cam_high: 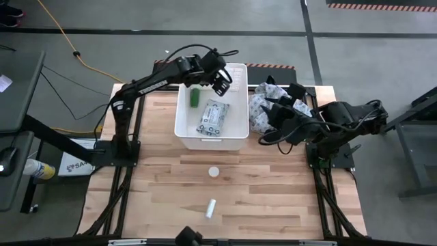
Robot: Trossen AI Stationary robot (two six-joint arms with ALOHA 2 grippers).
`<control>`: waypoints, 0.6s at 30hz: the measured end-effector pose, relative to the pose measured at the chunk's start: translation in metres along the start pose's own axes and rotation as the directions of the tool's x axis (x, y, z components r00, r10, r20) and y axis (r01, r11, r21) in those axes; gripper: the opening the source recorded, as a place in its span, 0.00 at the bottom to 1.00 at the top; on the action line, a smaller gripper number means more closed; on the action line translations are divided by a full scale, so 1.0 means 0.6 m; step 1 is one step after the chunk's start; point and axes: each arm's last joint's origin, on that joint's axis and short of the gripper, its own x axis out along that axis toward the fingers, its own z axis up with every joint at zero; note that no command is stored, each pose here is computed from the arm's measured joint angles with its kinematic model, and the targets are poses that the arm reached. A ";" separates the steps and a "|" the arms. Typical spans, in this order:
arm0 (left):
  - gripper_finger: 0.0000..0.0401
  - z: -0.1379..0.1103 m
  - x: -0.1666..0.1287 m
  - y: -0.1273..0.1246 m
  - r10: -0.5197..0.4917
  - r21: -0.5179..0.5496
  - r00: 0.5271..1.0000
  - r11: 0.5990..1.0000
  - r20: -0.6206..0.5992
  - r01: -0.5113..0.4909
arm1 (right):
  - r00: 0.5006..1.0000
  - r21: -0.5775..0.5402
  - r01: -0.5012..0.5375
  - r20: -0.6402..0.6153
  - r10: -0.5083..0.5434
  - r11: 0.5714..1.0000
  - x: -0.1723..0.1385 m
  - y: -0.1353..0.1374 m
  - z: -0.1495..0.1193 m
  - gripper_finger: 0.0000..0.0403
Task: Pick & place medical supplies in basket/bin
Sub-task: Put the white pill bottle into the white laundry organizer
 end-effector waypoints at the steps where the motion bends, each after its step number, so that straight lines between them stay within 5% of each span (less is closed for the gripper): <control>1: 0.68 0.000 0.010 0.002 -0.002 -0.003 1.000 1.000 -0.012 0.002 | 1.000 -0.003 0.000 -0.006 0.000 1.000 0.000 0.000 -0.002 0.27; 18: 0.73 -0.027 0.156 -0.027 -0.062 0.007 0.982 0.998 -0.178 0.064 | 1.000 -0.007 0.001 -0.027 -0.001 1.000 0.000 0.000 -0.007 0.27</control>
